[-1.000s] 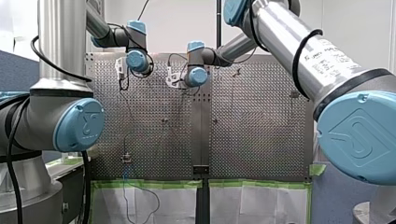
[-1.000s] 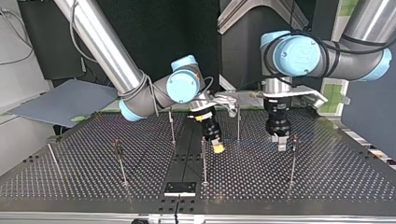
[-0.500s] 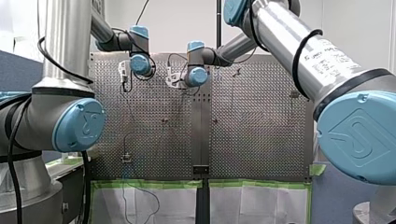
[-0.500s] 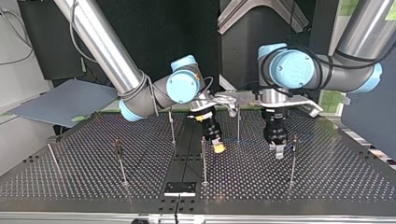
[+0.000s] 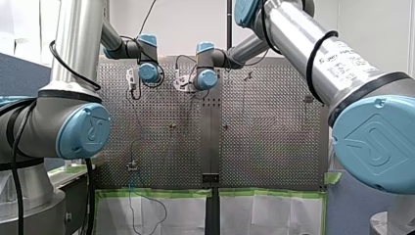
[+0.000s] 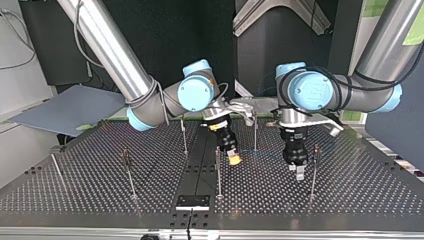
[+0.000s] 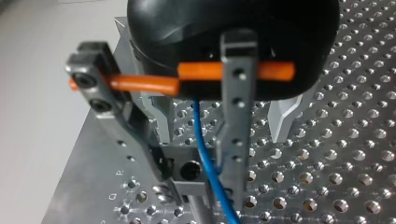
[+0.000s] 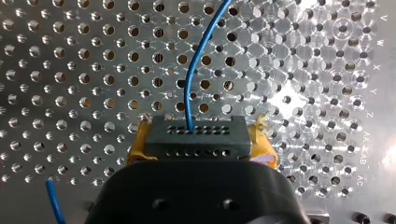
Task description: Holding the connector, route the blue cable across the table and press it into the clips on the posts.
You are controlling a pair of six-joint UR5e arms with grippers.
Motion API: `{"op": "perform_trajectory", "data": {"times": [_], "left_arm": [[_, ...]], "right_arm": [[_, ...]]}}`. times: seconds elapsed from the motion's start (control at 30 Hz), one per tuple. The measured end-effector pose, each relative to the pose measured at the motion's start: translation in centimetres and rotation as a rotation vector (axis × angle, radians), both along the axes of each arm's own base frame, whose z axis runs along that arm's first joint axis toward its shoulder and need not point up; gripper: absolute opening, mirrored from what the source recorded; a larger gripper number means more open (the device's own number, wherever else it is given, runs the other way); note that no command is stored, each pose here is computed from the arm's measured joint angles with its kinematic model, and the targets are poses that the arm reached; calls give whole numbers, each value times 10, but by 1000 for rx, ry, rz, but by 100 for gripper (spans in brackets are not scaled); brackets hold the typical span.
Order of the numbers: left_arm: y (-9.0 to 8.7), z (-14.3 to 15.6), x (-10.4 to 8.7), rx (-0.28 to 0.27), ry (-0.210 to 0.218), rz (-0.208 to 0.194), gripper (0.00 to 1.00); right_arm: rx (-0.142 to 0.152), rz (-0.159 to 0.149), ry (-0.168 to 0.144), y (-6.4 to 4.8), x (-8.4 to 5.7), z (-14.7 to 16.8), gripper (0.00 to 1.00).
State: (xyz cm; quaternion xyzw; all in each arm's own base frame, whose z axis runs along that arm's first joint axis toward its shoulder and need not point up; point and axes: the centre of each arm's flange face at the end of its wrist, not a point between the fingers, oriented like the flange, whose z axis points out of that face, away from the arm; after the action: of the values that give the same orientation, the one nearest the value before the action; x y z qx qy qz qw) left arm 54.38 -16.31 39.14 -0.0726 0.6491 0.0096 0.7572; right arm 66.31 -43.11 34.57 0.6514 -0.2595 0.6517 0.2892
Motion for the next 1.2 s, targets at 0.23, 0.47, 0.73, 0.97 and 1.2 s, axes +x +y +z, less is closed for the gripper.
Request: {"op": "perform_trajectory", "data": {"times": [0.23, 0.47, 0.73, 0.97, 1.2], "left_arm": [[0, 0, 0, -13, -1, -5, 44], [0, 0, 0, -29, -4, -4, 0], [0, -1, 0, -41, 0, -5, 0], [-2, -3, -3, -42, 18, -4, 0], [-1, -4, -4, -47, 24, 8, 47]], "right_arm": [[2, 0, 2, 0, 0, 0, 0], [3, 0, 1, 0, 0, 1, 0], [9, 0, 9, 1, -1, 0, 0], [15, -3, 13, 1, -2, -1, 0], [18, -4, 18, 1, -2, -2, 0]]}}
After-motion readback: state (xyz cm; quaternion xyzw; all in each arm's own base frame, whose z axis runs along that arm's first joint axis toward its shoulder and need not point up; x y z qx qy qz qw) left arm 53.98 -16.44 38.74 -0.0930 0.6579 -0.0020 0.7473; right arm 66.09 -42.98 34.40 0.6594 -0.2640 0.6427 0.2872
